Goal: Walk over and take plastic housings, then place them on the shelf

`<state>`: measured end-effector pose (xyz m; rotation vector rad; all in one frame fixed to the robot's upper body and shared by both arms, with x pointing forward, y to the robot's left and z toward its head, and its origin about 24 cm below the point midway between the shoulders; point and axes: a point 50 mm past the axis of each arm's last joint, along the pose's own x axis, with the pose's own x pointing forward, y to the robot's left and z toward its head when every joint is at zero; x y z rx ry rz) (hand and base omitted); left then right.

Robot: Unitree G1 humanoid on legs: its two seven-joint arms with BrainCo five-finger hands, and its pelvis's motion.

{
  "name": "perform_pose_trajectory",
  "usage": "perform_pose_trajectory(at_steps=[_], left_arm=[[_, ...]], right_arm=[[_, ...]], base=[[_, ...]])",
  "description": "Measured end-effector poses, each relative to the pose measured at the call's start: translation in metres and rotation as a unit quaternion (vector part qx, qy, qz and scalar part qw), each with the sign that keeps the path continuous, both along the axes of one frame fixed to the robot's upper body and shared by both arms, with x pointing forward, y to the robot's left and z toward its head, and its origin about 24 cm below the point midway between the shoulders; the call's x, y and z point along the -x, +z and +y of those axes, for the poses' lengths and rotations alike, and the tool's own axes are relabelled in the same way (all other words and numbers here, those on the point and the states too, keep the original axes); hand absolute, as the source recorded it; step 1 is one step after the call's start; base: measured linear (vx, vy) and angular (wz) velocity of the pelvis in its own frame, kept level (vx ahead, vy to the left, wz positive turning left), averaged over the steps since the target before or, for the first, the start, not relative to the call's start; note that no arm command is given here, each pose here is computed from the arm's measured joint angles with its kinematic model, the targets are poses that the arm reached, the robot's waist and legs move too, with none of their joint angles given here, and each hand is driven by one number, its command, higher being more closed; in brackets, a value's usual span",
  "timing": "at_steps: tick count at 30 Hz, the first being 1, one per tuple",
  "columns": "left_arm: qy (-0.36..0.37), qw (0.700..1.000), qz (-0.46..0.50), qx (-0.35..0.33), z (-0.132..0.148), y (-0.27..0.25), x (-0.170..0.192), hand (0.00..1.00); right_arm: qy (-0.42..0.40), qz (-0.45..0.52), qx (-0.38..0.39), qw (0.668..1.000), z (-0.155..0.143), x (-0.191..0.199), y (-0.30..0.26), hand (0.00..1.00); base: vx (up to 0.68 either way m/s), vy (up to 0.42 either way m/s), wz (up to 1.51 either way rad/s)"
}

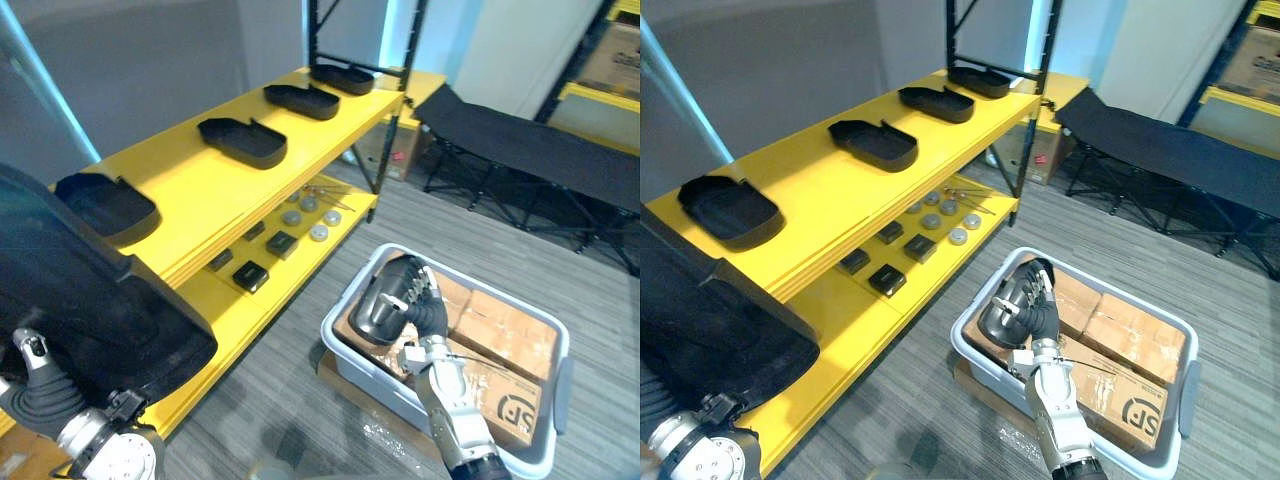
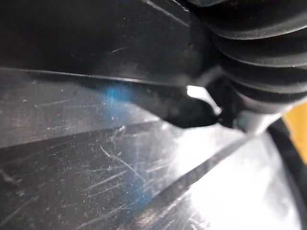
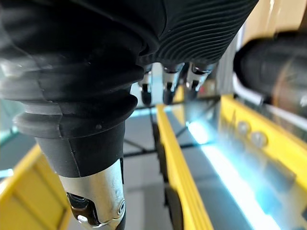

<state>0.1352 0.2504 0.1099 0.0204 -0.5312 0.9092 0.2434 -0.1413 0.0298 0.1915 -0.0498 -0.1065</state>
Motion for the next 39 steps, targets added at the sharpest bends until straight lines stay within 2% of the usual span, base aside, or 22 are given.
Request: perform_pose_trajectory(at_steps=[7,11,12,14,18,25,30,34,39], left_arm=[[-0.06,0.998,0.006,0.011,-0.01,-0.004,-0.005,1.0],[-0.182,0.983,-0.007,0.015,-0.03,-0.004,-0.018,1.0],[-0.203,0.979,-0.005,0.011,-0.035,-0.004,-0.019,1.0],[-0.217,0.976,-0.003,0.004,-0.037,-0.004,-0.021,1.0],[-0.22,0.975,0.004,0.015,-0.034,-0.008,-0.021,1.0],[-0.222,0.975,0.01,0.021,-0.035,-0.013,-0.024,1.0],[-0.222,0.975,0.026,-0.017,-0.031,-0.009,-0.021,1.0],[-0.205,0.978,0.013,-0.047,-0.027,0.002,-0.027,1.0],[-0.201,0.979,-0.004,-0.035,-0.028,0.008,-0.04,1.0]], right_arm=[[-0.019,0.001,0.008,1.0,-0.009,0.001,-0.001,0.0],[-0.118,0.009,0.023,0.993,-0.049,0.021,-0.002,0.0],[-0.139,0.01,0.031,0.99,-0.061,0.026,-0.002,0.0],[-0.147,0.008,0.032,0.989,-0.065,0.028,-0.003,0.0],[-0.114,-0.013,0.006,0.993,-0.045,0.022,0.001,0.0],[-0.113,-0.028,0.0,0.993,-0.041,0.02,0.004,0.0],[-0.097,-0.029,-0.01,0.995,-0.033,0.024,0.001,0.0],[-0.06,-0.065,-0.007,0.996,-0.025,0.024,0.008,0.0],[-0.026,-0.138,0.013,0.99,-0.026,0.019,0.035,0.0]], base=[[0.02,-0.058,0.91],[-0.01,0.01,1.57],[0.03,0.128,0.98],[0.01,0.151,0.34],[-0.01,0.118,-0.19],[-0.02,0.145,0.03],[0.15,0.218,0.16],[0.23,0.116,0.31],[0.24,-0.033,0.64]])
